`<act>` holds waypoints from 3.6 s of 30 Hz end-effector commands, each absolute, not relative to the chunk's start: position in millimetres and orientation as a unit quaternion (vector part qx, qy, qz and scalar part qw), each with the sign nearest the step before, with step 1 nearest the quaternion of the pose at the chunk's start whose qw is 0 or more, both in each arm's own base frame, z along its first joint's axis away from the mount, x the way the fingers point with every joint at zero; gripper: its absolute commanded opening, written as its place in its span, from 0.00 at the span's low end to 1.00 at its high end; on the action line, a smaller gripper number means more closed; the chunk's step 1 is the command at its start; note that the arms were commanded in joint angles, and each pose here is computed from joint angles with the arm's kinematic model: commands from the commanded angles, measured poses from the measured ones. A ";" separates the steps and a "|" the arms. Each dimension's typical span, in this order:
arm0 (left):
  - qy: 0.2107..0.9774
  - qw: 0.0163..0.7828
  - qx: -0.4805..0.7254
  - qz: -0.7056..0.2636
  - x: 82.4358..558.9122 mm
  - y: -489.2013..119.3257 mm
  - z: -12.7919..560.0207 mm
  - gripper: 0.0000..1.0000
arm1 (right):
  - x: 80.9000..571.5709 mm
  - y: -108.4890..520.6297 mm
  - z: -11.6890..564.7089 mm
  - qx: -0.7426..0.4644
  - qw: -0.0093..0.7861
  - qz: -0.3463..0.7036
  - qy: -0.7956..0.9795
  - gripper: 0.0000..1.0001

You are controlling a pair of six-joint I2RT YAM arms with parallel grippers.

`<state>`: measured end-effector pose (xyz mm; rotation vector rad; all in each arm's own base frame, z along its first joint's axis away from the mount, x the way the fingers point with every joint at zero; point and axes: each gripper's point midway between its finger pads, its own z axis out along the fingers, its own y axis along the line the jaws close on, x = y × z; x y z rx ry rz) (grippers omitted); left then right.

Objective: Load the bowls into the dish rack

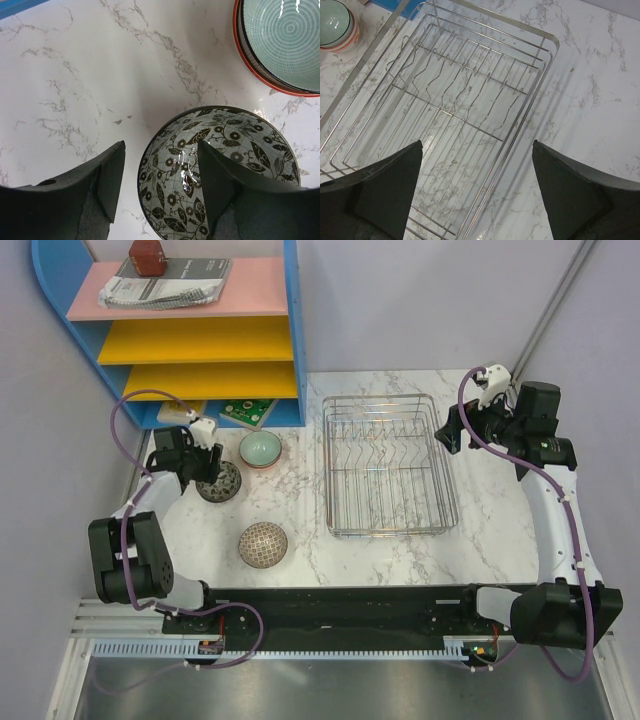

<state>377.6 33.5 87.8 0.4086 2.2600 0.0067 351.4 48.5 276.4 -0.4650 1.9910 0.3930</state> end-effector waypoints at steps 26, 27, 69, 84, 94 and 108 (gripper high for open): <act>0.903 0.395 0.171 -0.018 375.3 31.3 72.3 0.11 | 352.8 53.1 280.5 -0.206 0.515 0.167 0.815 0.98; 0.903 0.395 0.171 -0.018 375.5 31.4 72.7 0.06 | 352.6 52.8 280.9 -0.206 0.516 0.166 0.815 0.98; 0.845 0.492 0.204 -0.043 368.8 10.4 178.7 0.02 | 355.0 59.4 281.9 -0.200 0.510 0.184 0.816 0.98; 0.783 0.560 0.238 -0.129 360.1 -37.9 280.0 0.02 | 346.3 114.5 296.8 -0.231 0.478 0.306 0.791 0.98; 0.733 0.573 0.320 -0.179 371.1 -142.9 315.0 0.02 | 331.5 181.0 316.3 -0.246 0.441 0.456 0.733 0.98; 0.679 0.552 0.410 -0.260 365.5 -259.4 323.4 0.02 | 328.5 227.4 281.2 -0.239 0.359 0.585 0.687 0.98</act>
